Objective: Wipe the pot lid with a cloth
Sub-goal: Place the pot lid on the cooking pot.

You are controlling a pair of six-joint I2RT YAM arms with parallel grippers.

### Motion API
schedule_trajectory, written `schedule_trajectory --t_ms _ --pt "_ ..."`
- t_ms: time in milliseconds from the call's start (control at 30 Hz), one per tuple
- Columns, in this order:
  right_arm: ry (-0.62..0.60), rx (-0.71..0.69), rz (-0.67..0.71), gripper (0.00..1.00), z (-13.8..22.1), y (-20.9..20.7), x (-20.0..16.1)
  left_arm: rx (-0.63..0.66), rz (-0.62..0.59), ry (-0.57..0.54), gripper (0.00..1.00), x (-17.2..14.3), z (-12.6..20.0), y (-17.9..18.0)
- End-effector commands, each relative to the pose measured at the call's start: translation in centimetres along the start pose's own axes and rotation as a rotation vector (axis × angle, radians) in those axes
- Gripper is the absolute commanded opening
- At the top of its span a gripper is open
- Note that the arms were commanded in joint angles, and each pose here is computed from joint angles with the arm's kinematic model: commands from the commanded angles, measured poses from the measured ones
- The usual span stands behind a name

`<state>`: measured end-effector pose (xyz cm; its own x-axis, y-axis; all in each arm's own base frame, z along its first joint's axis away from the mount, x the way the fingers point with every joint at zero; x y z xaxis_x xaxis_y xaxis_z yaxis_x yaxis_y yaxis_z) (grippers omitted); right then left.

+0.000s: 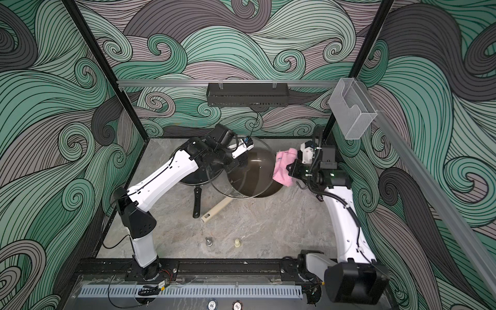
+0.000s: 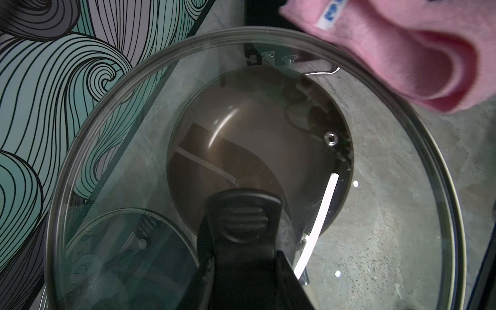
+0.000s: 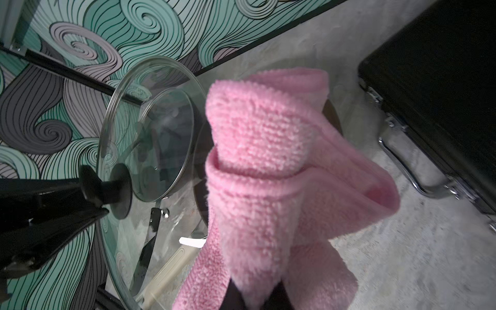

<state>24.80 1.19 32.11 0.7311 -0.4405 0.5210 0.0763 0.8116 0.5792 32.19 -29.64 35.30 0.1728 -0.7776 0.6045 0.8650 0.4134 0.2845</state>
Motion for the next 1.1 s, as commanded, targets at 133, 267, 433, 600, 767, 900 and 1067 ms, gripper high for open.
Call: schedule_trajectory --t_ms 133,267,433,600,767,900,1067 --pt "-0.039 -0.064 -0.186 0.0 1.4 -4.3 -3.3 0.033 0.112 -0.136 0.0 3.4 0.0 3.9" --pt "-0.028 -0.108 -0.23 0.0 0.7 -5.9 -5.0 0.008 0.157 -0.136 0.0 3.6 -1.9 4.7" --pt "-0.007 -0.137 -0.251 0.0 -0.3 -7.2 -6.5 -0.015 0.22 -0.126 0.0 3.3 -4.0 5.3" --pt "0.014 -0.147 -0.257 0.0 -0.8 -7.8 -7.5 -0.04 0.264 -0.138 0.0 3.4 -6.0 5.3" --pt "0.028 -0.149 -0.273 0.0 -1.2 -8.3 -8.3 -0.028 0.258 -0.121 0.0 3.5 -7.7 5.0" --pt "0.044 -0.167 -0.296 0.0 -1.6 -9.1 -9.6 -0.027 0.25 -0.114 0.0 3.6 -8.8 4.6" --pt "0.056 -0.178 -0.326 0.0 -2.0 -9.8 -10.9 -0.025 0.24 -0.125 0.0 4.0 -9.5 4.2"
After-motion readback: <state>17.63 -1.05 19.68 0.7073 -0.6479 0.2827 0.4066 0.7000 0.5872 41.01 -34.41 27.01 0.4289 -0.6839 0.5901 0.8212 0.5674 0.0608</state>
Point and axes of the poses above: each gripper's point midway between its finger pads, its own z axis back along the fingers, its own y axis along the line the jaws close on, x = y × z, the point moved 10 cm from there along z, back along the fingers, and after that the axes turned 8 degrees about -z, right-handed, at the moved point
